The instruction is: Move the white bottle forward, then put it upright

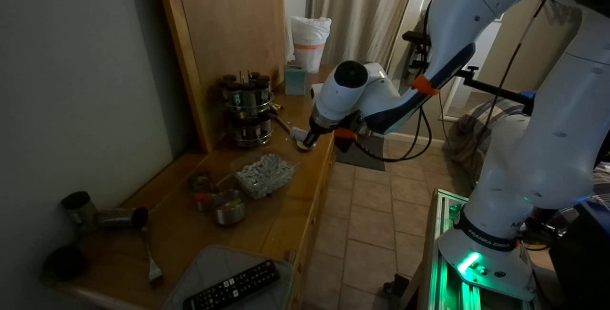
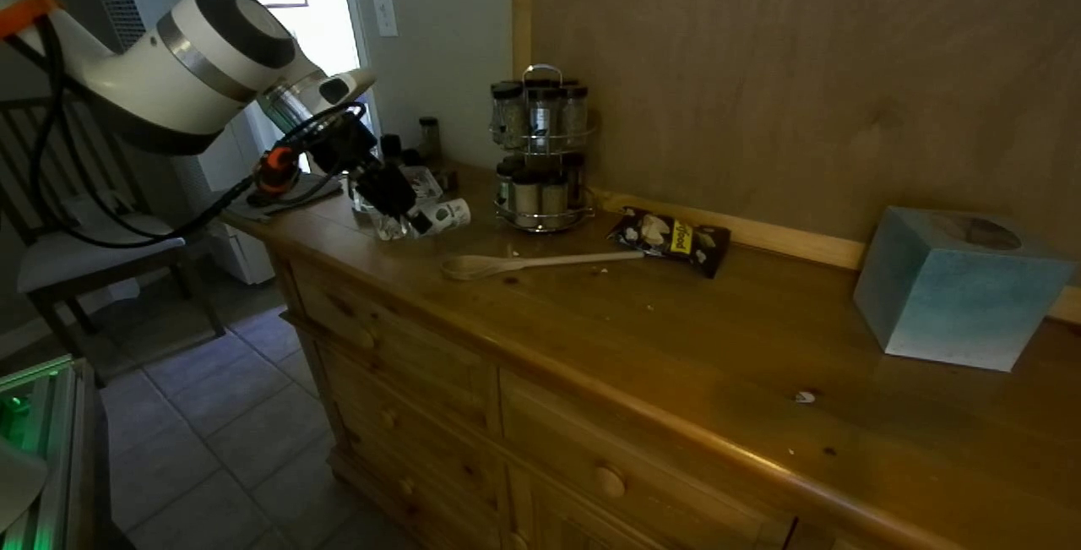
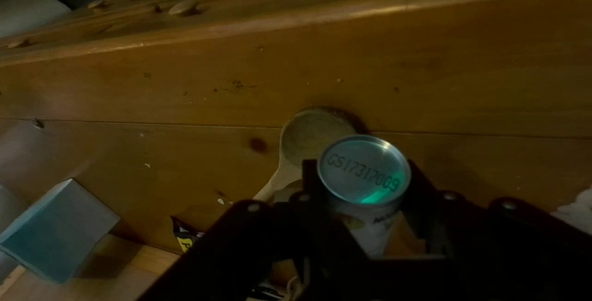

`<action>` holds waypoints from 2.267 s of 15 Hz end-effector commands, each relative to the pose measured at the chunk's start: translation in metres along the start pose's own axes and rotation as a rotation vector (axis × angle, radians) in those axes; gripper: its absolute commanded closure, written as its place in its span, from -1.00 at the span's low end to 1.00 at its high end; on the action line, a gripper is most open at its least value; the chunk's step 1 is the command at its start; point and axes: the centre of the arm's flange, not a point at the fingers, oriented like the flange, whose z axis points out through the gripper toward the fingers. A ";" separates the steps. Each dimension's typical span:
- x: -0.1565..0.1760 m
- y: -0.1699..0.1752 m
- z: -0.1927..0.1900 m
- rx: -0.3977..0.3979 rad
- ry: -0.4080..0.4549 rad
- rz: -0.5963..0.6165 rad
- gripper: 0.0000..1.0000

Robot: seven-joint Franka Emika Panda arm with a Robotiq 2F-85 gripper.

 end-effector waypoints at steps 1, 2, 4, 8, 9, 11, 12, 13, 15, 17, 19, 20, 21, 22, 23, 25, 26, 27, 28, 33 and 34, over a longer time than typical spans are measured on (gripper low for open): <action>0.005 -0.001 0.010 0.056 0.056 -0.015 0.61; 0.006 -0.001 0.012 0.066 0.078 -0.015 0.61; 0.007 0.000 0.015 0.094 0.088 -0.020 0.61; 0.007 0.001 0.027 0.150 0.092 -0.024 0.61; 0.007 0.000 0.032 0.170 0.091 -0.024 0.61; 0.007 -0.003 0.040 0.209 0.099 -0.025 0.61; 0.007 -0.004 0.043 0.221 0.102 -0.024 0.61; 0.008 -0.005 0.047 0.236 0.096 -0.024 0.61; 0.009 -0.004 0.054 0.247 0.089 -0.018 0.61; 0.008 -0.003 0.059 0.260 0.083 -0.014 0.61; 0.007 -0.003 0.065 0.272 0.073 -0.014 0.61; 0.007 -0.003 0.067 0.279 0.071 -0.015 0.61; 0.006 -0.004 0.069 0.284 0.069 -0.015 0.61; 0.007 -0.003 0.068 0.287 0.073 -0.013 0.61; 0.008 -0.001 0.067 0.295 0.074 -0.008 0.61; 0.008 0.002 0.062 0.305 0.081 -0.003 -0.43; 0.008 0.003 0.058 0.309 0.084 -0.001 -0.54; 0.009 0.006 0.053 0.317 0.084 0.003 -0.70; 0.011 0.009 0.048 0.312 0.085 0.008 -0.82; 0.016 0.035 0.026 0.325 0.048 0.053 -1.00; 0.015 0.042 0.020 0.337 0.035 0.068 -1.00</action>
